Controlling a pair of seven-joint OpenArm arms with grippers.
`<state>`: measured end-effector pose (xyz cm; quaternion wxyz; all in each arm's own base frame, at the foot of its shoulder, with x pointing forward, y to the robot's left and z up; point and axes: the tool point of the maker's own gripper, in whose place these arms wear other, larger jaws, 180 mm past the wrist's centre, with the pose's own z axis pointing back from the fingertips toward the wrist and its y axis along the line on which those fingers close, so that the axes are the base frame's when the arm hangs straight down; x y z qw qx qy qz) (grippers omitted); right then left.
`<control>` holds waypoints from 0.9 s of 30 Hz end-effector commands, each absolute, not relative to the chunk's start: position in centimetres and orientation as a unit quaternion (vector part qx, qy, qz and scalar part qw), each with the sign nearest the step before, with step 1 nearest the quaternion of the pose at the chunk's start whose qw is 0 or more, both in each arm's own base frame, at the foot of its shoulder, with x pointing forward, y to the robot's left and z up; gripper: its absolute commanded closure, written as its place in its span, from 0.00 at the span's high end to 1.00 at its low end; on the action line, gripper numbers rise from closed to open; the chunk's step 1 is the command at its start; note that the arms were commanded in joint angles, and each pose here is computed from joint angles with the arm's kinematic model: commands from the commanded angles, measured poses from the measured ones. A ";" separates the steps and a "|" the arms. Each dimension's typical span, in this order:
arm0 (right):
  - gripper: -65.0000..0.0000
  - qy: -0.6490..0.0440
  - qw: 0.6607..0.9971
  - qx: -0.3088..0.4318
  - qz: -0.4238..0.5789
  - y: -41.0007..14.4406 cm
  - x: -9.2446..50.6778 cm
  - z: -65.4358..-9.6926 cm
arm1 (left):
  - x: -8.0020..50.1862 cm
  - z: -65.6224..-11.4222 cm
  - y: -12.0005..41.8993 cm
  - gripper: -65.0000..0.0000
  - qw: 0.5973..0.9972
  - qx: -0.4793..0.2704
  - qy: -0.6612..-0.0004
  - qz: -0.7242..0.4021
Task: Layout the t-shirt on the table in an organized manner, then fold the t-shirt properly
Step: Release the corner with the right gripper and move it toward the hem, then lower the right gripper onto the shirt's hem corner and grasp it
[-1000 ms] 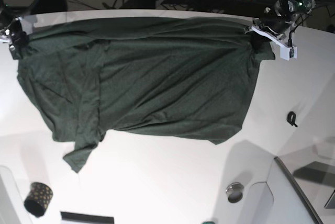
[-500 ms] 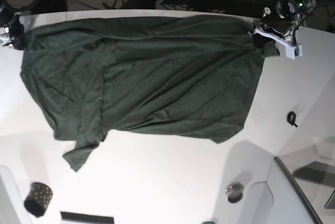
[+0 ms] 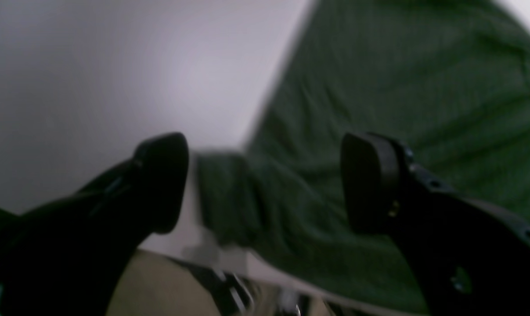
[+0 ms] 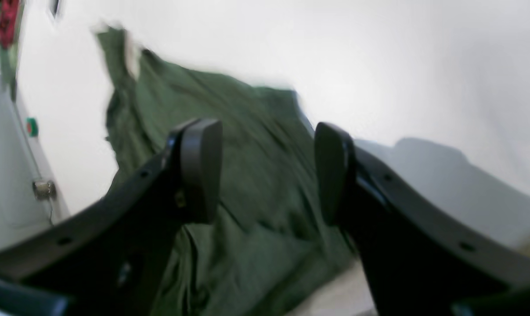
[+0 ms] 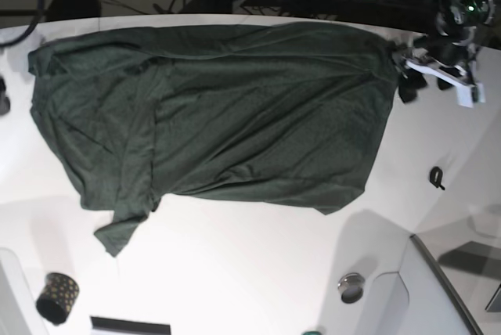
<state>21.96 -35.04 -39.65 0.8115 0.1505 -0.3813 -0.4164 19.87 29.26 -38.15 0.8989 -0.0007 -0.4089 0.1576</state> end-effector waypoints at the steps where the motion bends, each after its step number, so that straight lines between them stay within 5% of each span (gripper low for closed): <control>1: 0.49 -0.403 0.817 0.154 -0.383 -35.3 24.1 -37.9 | 20.8 -37.0 29.2 0.80 0.890 -0.003 -0.429 0.151; 12: 0.49 -0.376 0.889 0.181 -0.190 -27.2 40.1 -39.1 | 20.5 -36.9 30.3 0.79 0.888 0.007 -0.430 0.161; 27: 0.49 -0.353 0.906 0.204 -0.113 -17.3 45.8 -41.0 | 17.6 -36.2 34.6 0.79 0.879 0.055 -0.427 0.205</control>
